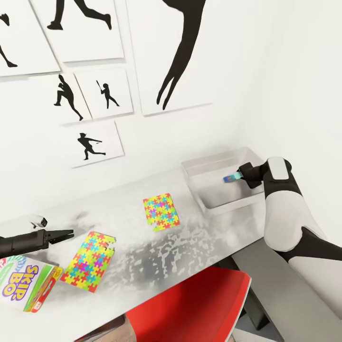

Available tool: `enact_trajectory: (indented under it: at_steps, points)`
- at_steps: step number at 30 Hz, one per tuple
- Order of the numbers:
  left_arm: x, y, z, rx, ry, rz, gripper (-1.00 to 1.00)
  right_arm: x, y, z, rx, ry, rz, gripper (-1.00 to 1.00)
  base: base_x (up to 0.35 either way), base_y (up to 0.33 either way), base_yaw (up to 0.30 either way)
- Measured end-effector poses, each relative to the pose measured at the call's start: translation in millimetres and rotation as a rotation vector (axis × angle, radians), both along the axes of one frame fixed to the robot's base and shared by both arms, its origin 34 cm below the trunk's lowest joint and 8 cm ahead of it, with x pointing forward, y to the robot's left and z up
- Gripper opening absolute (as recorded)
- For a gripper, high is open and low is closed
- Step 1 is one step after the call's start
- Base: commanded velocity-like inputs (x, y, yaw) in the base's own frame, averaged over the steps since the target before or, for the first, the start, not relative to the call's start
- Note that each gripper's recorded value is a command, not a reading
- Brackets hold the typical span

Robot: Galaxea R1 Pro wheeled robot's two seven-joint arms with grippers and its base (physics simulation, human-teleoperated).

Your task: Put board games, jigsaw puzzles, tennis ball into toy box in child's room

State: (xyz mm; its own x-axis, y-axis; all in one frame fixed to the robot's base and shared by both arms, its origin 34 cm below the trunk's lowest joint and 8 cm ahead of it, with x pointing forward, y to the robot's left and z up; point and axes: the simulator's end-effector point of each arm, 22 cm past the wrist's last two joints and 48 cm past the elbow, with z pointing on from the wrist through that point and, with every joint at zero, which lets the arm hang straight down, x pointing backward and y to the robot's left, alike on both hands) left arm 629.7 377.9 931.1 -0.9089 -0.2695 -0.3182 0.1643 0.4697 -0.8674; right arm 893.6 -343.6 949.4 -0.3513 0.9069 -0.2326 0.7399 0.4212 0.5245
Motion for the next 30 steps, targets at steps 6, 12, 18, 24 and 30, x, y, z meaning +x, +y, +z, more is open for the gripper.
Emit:
enact_trajectory:
  at_steps: [6, 12, 18, 24, 30]
  points:
    - [0, 0, -1, 0.000, 0.001, 0.000, 1.00, 4, 0, 3, 0.024, -0.021, -0.022, -1.00, 0.000, 0.000, 0.000]
    - [0, 0, -1, 0.001, 0.001, 0.000, 1.00, 6, -1, 4, 0.030, -0.034, -0.041, -1.00, 0.000, 0.000, 0.000]
    - [0, 0, -1, 0.001, 0.001, 0.000, 1.00, 13, 2, 10, 0.044, -0.070, -0.038, -1.00, 0.000, 0.000, 0.000]
    - [0, 0, -1, 0.000, 0.001, -0.001, 1.00, 19, 5, 14, 0.051, -0.106, -0.034, -1.00, 0.000, 0.000, 0.000]
    - [0, 0, 0, 0.001, -0.001, -0.002, 1.00, 20, -2, 15, 0.044, -0.115, -0.052, -1.00, 0.000, 0.000, 0.000]
